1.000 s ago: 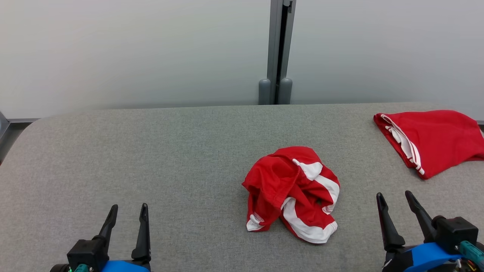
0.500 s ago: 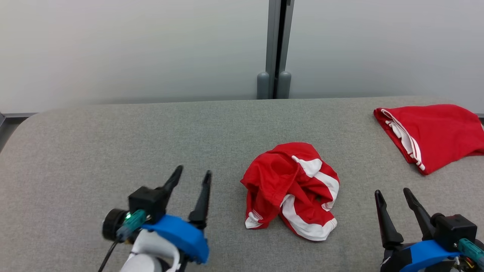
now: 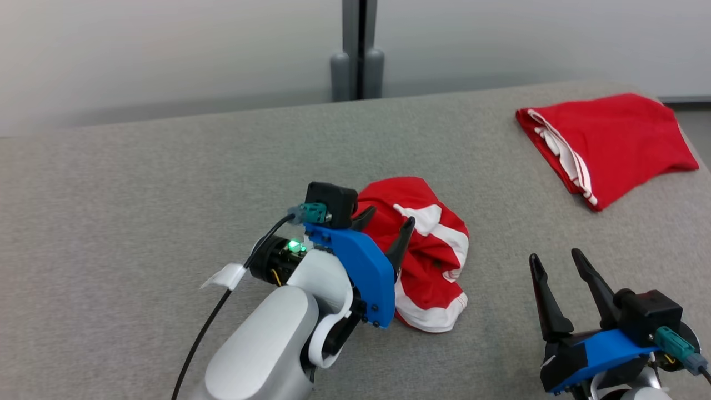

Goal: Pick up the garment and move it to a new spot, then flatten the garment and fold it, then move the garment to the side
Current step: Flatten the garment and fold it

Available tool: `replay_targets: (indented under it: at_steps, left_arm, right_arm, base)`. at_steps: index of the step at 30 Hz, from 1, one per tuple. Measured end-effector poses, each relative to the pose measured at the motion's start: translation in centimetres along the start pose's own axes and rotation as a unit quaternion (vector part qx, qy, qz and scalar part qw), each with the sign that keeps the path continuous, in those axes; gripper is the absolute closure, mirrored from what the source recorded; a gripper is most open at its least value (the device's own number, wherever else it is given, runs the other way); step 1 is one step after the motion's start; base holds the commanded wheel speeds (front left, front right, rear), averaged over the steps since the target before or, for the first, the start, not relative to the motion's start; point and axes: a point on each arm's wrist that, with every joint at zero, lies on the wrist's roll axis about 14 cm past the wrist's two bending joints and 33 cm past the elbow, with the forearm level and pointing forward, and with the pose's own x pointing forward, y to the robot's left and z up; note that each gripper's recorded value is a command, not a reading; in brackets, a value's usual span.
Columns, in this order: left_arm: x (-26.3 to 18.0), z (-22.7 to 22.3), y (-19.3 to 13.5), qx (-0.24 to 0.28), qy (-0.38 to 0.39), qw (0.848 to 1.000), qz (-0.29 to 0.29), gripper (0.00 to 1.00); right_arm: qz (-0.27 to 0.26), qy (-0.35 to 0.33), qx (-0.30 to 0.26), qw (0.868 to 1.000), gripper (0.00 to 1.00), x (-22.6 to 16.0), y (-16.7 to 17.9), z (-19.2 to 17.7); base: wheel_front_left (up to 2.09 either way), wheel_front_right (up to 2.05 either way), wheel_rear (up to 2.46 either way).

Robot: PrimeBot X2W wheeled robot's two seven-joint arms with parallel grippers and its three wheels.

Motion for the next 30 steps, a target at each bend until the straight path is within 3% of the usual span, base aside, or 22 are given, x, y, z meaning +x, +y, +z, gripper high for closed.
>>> replay_targets:
  at_steps: [11,20,30]
  left_arm:
    - [5.0,-2.7,0.5,-0.065,0.099,0.993,0.01,0.0]
    - [5.3,-5.6,1.4,-0.066,0.168,0.981,0.067,0.0]
    - [4.8,-5.5,0.3,-0.069,0.185,0.978,0.066,0.0]
  right_arm:
    - [-0.022,0.012,0.001,1.0,0.0,0.5,-1.5,-1.1]
    - [-0.034,0.009,0.004,0.999,0.0,0.0,-2.2,-1.1]
    - [-0.039,0.004,0.004,0.999,0.0,-0.4,-2.5,-0.8]
  base:
    - [0.0,0.0,0.0]
    - [0.0,0.0,0.0]
    - [0.0,0.0,0.0]
